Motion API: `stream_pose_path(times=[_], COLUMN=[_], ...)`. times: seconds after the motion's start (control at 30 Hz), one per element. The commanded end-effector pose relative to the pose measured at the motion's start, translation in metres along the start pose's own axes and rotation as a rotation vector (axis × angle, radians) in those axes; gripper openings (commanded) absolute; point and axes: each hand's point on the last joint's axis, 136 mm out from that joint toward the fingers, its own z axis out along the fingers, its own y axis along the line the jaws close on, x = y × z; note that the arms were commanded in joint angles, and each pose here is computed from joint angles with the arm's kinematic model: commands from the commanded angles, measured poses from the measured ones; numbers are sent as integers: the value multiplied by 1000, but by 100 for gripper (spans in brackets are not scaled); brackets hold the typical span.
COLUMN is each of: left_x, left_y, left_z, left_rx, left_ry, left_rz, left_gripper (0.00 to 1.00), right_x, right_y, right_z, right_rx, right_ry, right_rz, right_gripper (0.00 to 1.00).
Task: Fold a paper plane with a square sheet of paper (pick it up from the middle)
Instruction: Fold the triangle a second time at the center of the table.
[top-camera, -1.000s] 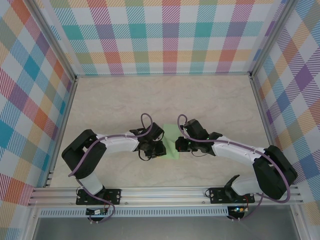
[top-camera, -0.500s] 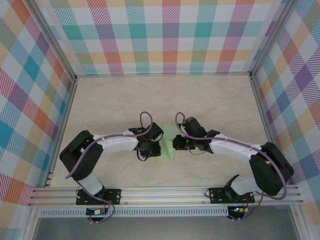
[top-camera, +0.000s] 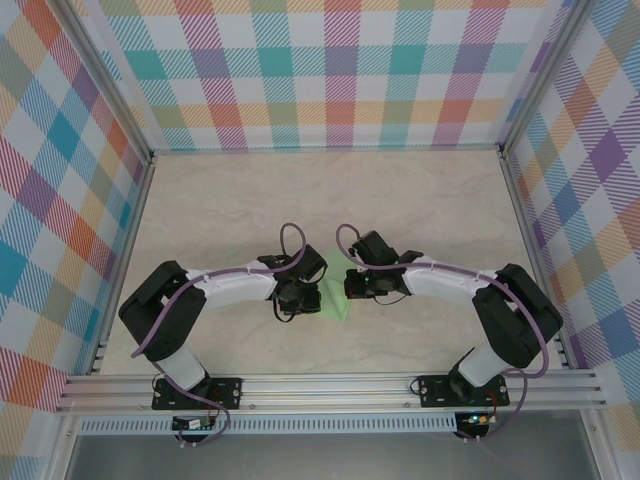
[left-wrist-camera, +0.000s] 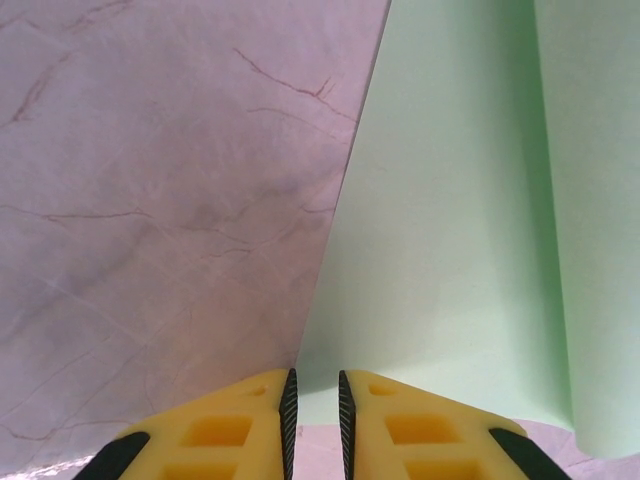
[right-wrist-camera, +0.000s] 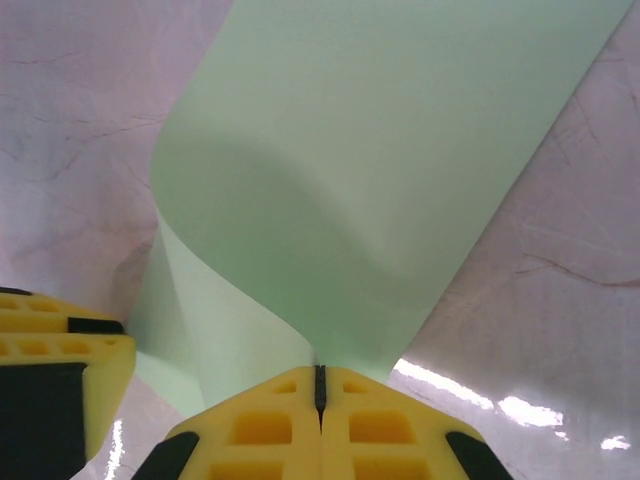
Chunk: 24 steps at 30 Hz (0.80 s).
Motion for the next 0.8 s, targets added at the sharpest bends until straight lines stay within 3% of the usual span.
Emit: stream_pose_path(times=[0.0,0.77], left_x=[0,1], left_y=[-2,-4], left_z=[-2,-1], left_rx=[-7,-2], left_ry=[7,14], left_rz=[18,19], left_gripper=[21,20], right_x=[-6,-9], right_y=[-2,-12], right_z=[1,11], right_rx=[32,99], right_ry=[6,30], right_rz=[-30,-30], right_gripper=[2,3])
